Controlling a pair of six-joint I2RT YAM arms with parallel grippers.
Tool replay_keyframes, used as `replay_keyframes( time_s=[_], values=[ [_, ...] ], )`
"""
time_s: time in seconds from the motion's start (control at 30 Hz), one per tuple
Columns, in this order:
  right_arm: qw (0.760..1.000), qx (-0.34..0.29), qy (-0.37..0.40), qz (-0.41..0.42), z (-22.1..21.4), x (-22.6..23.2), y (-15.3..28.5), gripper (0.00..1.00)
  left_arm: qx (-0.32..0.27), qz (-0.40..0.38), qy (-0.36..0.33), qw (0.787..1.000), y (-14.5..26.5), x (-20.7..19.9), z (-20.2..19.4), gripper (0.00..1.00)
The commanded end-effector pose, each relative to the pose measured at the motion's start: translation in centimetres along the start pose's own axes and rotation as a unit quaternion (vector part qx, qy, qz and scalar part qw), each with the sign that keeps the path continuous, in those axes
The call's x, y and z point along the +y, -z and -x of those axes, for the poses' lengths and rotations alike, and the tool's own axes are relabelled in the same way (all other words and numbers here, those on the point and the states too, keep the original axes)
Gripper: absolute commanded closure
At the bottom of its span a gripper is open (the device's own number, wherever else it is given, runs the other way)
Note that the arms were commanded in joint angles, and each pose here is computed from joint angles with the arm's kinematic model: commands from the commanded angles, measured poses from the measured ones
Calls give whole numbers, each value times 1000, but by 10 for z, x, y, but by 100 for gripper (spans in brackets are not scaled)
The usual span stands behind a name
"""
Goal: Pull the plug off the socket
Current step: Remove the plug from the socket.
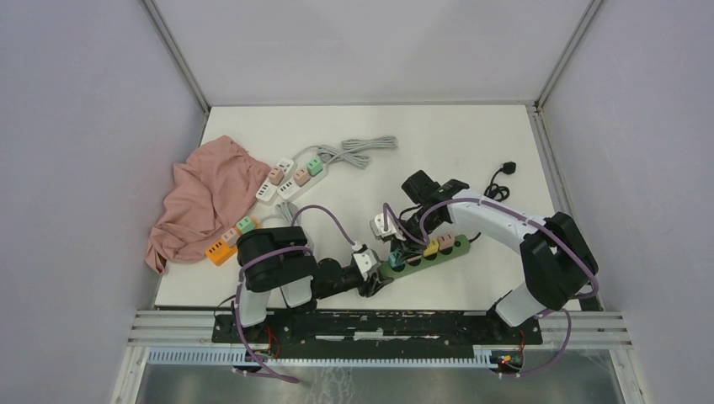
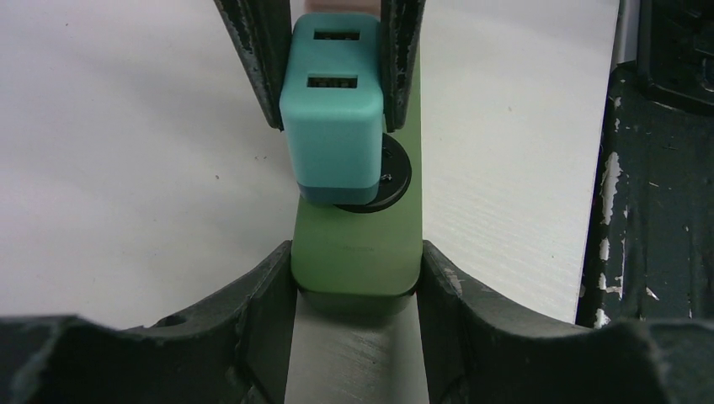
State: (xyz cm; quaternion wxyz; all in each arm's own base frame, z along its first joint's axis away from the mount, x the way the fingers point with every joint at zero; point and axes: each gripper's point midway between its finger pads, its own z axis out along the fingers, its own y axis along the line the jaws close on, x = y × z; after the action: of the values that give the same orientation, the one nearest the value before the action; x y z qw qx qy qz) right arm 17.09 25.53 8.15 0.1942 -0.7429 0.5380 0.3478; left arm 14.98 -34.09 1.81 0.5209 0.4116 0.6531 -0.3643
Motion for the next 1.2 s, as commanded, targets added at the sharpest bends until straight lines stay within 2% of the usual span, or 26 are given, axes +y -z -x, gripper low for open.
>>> replay_keyframes(
  time_s=[0.0,0.1,0.23,0.37,0.6,0.63,0.8,0.87,1.0,1.17],
  values=[
    [990,-113,66,60,59,29,17,100,-19,22,4,1000,7,9,4,97],
    [988,-116,70,80,68,37,7,100,-21,22,6,1000,7,9,5,97],
    [990,-119,47,58,82,28,-3,100,-21,22,8,1000,7,9,6,97],
    [993,-100,41,39,80,19,2,100,-20,23,8,999,7,9,5,97],
    [994,-103,34,20,71,11,28,100,-29,29,10,999,8,11,12,95],
    [994,-105,31,18,70,10,32,100,-31,29,12,999,8,11,13,91],
    [993,-116,13,1,70,4,49,100,-50,40,32,997,10,13,26,41],
    [992,-123,4,-6,71,2,55,100,-57,47,42,996,13,15,31,28],
    [989,-142,-19,-23,74,-4,70,100,-72,51,50,995,18,16,43,16],
    [983,-171,-48,-47,76,-12,89,100,-49,45,60,996,16,12,47,14]
  ],
)
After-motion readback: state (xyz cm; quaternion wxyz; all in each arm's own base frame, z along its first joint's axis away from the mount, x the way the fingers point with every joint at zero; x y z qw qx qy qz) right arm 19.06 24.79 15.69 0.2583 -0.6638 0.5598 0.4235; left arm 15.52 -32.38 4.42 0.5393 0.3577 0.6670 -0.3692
